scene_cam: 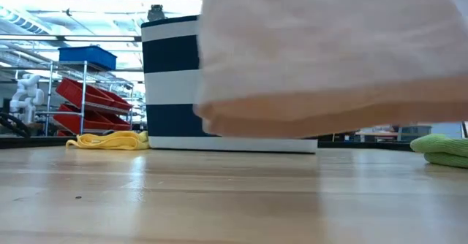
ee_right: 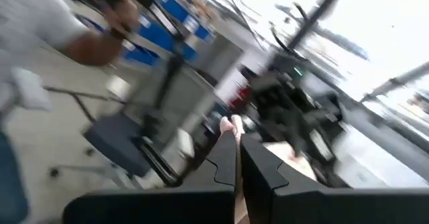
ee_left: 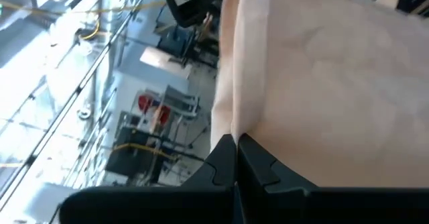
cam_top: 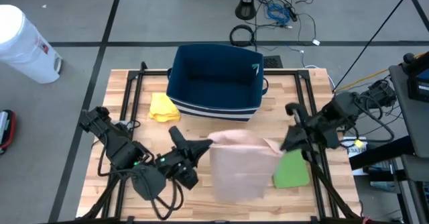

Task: Fold towel
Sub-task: Fold the light pink towel

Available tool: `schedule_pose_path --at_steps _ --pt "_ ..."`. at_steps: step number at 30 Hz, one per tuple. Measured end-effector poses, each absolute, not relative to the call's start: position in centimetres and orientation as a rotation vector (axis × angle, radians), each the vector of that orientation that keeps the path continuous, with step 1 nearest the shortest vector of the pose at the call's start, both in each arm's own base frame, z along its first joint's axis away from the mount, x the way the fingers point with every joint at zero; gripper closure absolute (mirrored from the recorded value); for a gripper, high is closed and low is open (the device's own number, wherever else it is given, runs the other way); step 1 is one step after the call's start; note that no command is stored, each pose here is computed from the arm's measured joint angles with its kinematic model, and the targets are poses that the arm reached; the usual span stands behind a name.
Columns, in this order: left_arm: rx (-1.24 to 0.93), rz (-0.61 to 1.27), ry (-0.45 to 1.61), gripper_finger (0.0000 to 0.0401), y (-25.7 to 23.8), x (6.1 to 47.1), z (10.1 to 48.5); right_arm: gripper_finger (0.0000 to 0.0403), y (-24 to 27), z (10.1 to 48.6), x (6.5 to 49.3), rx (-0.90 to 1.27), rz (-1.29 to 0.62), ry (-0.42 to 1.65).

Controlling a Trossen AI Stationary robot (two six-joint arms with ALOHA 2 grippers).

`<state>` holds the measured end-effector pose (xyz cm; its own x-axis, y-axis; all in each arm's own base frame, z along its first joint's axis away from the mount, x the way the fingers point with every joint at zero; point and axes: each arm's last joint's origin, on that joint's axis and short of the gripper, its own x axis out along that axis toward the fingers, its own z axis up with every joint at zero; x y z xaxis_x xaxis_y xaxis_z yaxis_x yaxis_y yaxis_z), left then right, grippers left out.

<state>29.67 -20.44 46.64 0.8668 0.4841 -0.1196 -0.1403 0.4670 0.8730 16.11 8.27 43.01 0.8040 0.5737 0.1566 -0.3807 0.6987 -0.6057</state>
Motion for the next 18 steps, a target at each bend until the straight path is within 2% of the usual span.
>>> schedule_pose_path --at_steps 10,18 --pt "1.019 0.473 0.469 0.0401 -17.3 31.4 46.0 0.0403 6.5 42.4 16.8 -0.608 0.431 -0.237" --pt "1.007 0.51 0.498 0.0401 -15.9 32.0 45.9 0.0403 5.0 42.8 16.0 -0.633 0.389 -0.252"
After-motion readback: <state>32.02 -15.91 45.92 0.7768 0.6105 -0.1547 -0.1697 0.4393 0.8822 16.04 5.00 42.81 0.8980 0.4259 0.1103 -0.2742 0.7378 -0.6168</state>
